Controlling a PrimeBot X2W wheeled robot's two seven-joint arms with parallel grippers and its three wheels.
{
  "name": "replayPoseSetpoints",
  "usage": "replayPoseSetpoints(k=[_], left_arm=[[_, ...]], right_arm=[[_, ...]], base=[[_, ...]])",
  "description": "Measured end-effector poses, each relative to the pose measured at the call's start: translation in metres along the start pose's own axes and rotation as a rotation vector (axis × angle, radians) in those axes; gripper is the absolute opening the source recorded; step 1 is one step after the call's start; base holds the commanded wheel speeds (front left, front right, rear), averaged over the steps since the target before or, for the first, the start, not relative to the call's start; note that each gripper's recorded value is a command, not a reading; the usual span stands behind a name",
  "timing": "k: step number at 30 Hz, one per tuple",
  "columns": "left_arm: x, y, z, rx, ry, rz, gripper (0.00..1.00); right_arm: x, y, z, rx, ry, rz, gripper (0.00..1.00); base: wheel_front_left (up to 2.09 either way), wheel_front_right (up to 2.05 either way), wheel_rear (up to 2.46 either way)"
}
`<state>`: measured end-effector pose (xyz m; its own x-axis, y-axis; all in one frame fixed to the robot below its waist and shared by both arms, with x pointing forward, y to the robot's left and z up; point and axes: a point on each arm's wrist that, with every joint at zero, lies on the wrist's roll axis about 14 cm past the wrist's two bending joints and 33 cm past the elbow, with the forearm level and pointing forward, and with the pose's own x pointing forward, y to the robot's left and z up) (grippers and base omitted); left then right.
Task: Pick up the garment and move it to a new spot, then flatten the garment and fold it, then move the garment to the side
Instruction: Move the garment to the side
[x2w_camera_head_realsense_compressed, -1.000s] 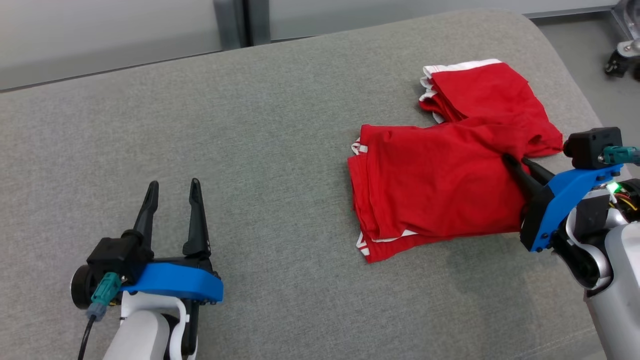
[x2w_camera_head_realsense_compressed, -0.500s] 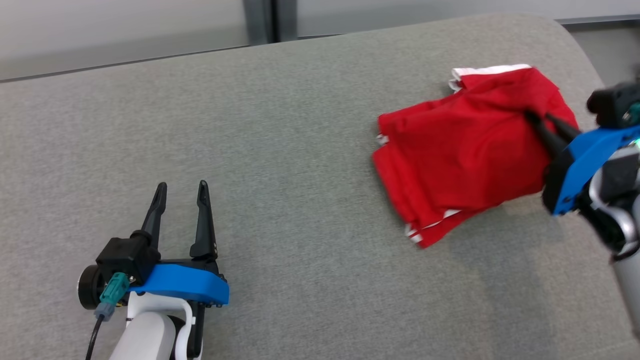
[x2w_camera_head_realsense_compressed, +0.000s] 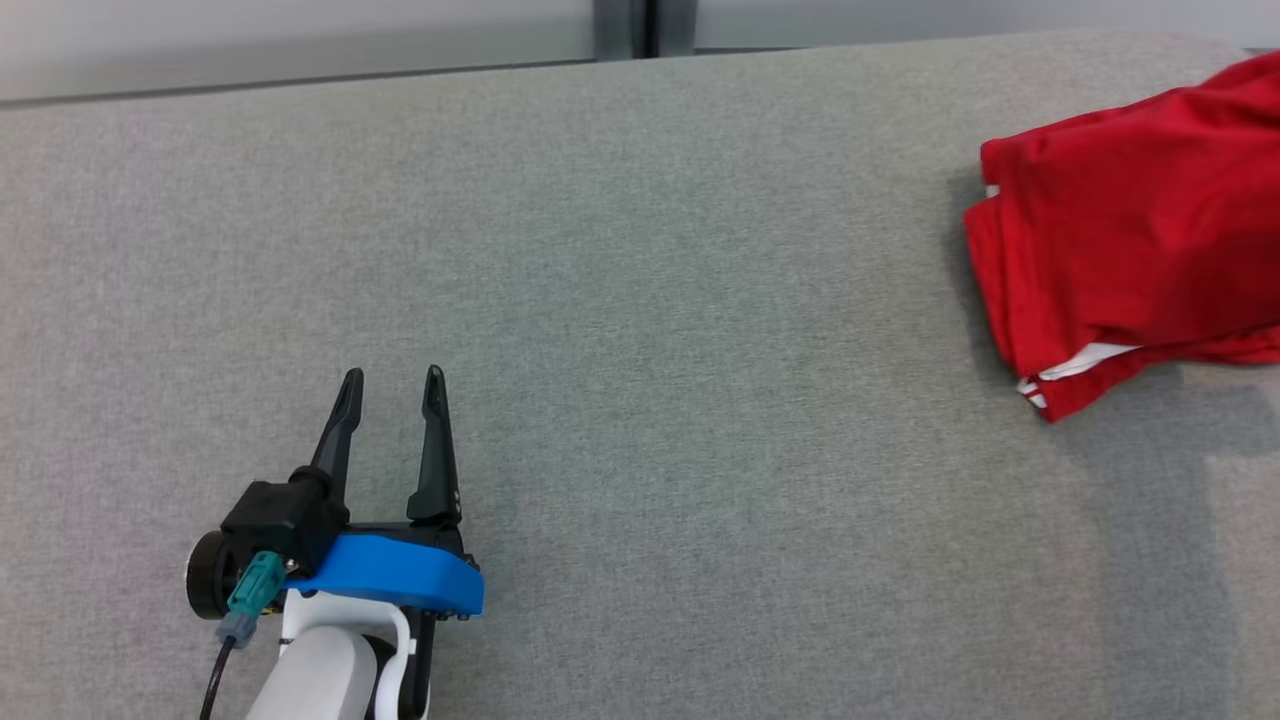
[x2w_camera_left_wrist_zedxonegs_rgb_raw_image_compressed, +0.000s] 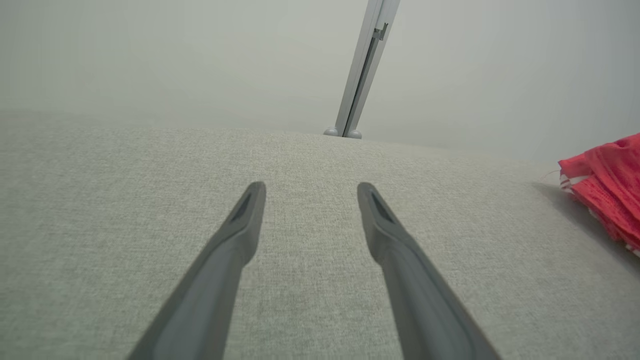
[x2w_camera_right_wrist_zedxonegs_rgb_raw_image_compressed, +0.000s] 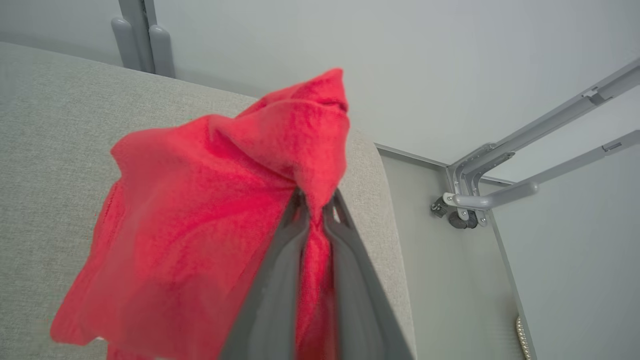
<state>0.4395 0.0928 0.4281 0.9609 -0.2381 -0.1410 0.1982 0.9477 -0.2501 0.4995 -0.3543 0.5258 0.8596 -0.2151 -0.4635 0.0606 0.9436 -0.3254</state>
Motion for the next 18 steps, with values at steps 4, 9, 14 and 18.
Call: replayPoseSetpoints(k=[4,9,14,18], left_arm=[[0.000,0.005,-0.007,0.000,0.018,0.011,1.00],[0.007,0.008,-0.013,0.006,0.031,0.009,1.00],[0.012,0.007,-0.020,0.011,0.051,-0.002,1.00],[0.012,0.006,-0.023,0.014,0.061,-0.007,1.00]], right_arm=[[0.012,-0.012,-0.016,-0.021,0.050,-0.044,0.00],[0.028,-0.026,-0.033,-0.055,0.089,-0.106,0.03],[0.042,-0.034,-0.040,-0.145,0.095,-0.158,1.00],[0.048,-0.030,-0.033,-0.137,0.044,-0.166,1.00]], base=[[0.00,0.00,0.00],[0.00,0.00,0.00],[0.00,0.00,0.00],[0.00,0.00,0.00]])
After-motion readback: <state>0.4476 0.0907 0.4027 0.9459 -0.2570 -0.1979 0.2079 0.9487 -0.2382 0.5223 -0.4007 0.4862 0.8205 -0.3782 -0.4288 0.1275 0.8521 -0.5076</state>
